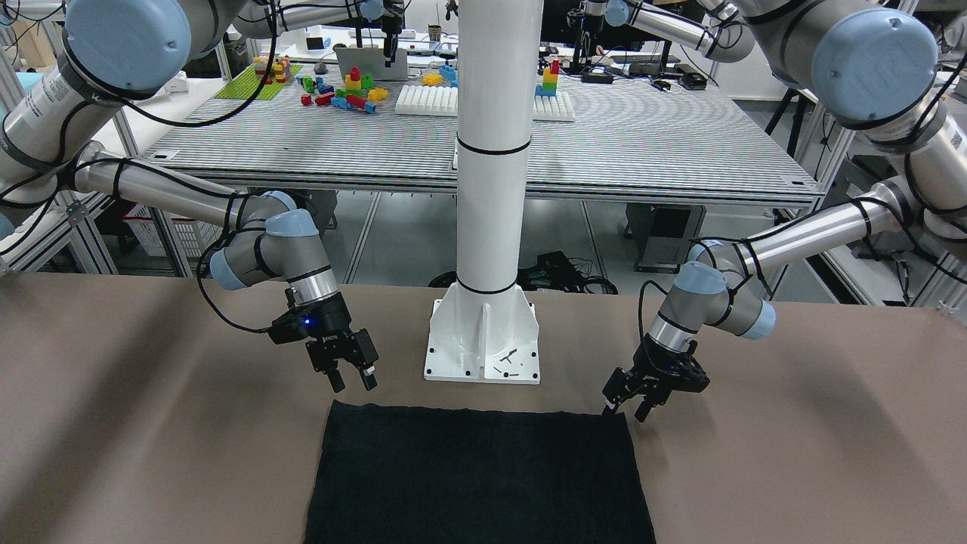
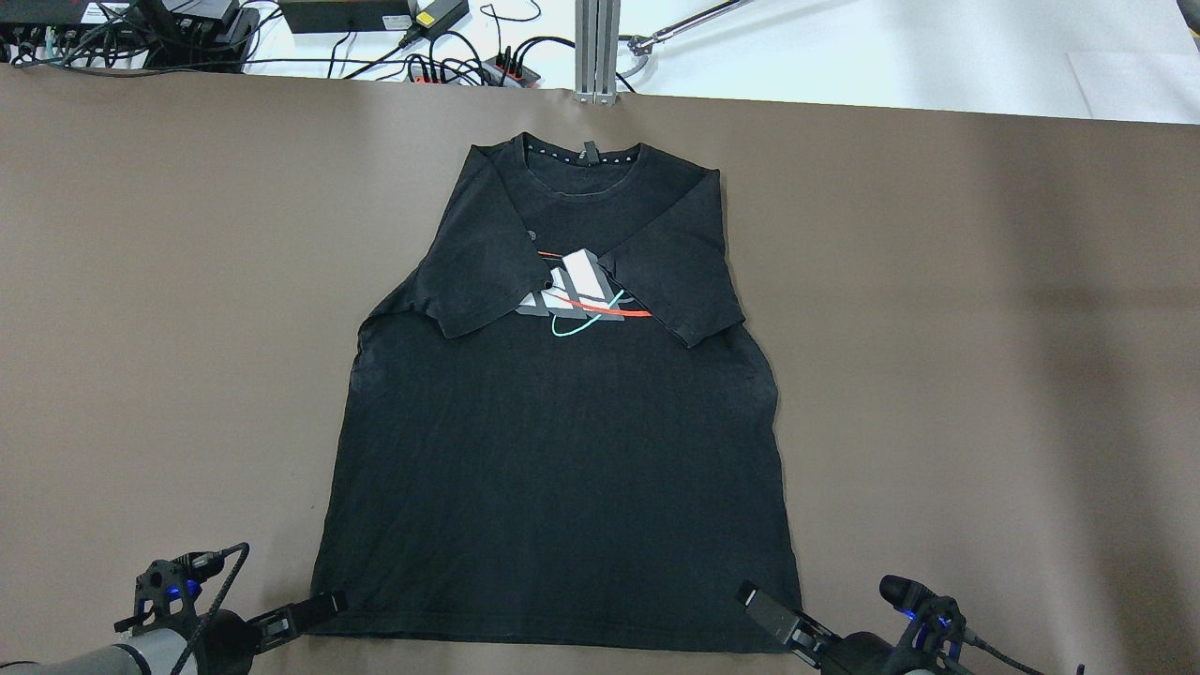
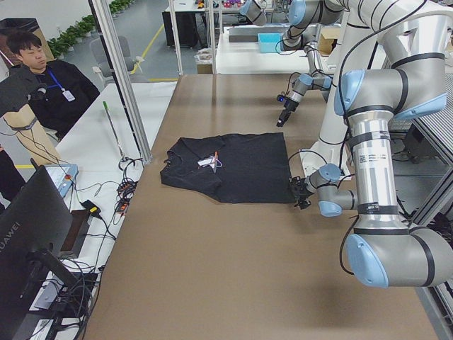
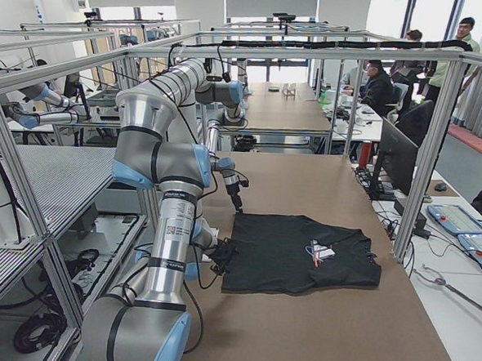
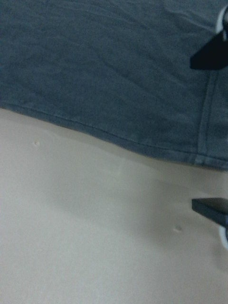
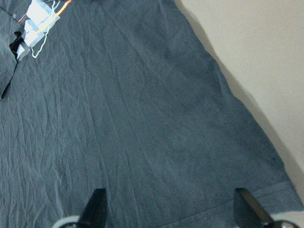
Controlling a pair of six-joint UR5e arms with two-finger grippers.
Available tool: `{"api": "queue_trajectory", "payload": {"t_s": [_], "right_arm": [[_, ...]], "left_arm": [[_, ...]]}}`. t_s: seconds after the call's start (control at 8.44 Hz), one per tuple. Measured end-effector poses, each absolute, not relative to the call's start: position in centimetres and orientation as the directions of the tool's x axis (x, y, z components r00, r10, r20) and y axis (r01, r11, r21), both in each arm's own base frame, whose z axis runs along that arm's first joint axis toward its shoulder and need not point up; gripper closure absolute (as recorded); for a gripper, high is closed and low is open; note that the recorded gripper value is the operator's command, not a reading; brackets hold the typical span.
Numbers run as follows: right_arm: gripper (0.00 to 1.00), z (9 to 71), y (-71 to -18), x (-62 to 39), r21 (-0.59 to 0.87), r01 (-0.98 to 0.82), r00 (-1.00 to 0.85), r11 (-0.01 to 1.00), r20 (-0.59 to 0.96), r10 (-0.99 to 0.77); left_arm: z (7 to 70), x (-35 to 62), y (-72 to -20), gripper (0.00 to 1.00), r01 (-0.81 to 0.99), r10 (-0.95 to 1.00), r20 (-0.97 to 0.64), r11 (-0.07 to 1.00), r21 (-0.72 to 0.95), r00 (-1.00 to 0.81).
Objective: Fold clothes
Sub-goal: 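Lower both grippers and grasp the two hem corners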
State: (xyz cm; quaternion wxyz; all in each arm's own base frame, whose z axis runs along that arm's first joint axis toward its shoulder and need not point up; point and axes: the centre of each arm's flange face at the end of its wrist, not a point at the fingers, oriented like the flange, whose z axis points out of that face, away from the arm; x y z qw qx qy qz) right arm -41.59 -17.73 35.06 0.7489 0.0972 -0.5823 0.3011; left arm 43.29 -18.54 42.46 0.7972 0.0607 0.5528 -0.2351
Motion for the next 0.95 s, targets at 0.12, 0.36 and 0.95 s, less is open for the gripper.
{"api": "queue_trajectory", "payload": {"t_s": [0.12,0.36,0.95], "right_arm": [[0.06,35.1,-17.7,-41.6,-0.205,-0.564,0.141,0.8,0.931,0.338],[0.06,35.1,-17.7,-41.6,-0.204,-0.565,0.142,0.8,0.93,0.338],[0.06,35.4,-17.7,-41.7,-0.201,-0.566,0.147,0.8,0.93,0.338]], "left_arm": [[42.4,43.4,-18.3,0.55,0.439,-0.305,-0.91,0.884,-0.162,0.28],[42.4,43.8,-17.6,0.55,0.429,-0.293,-0.913,0.89,-0.151,0.286],[42.5,44.0,-16.4,0.55,0.408,-0.276,-0.913,0.903,-0.139,0.3]]}}
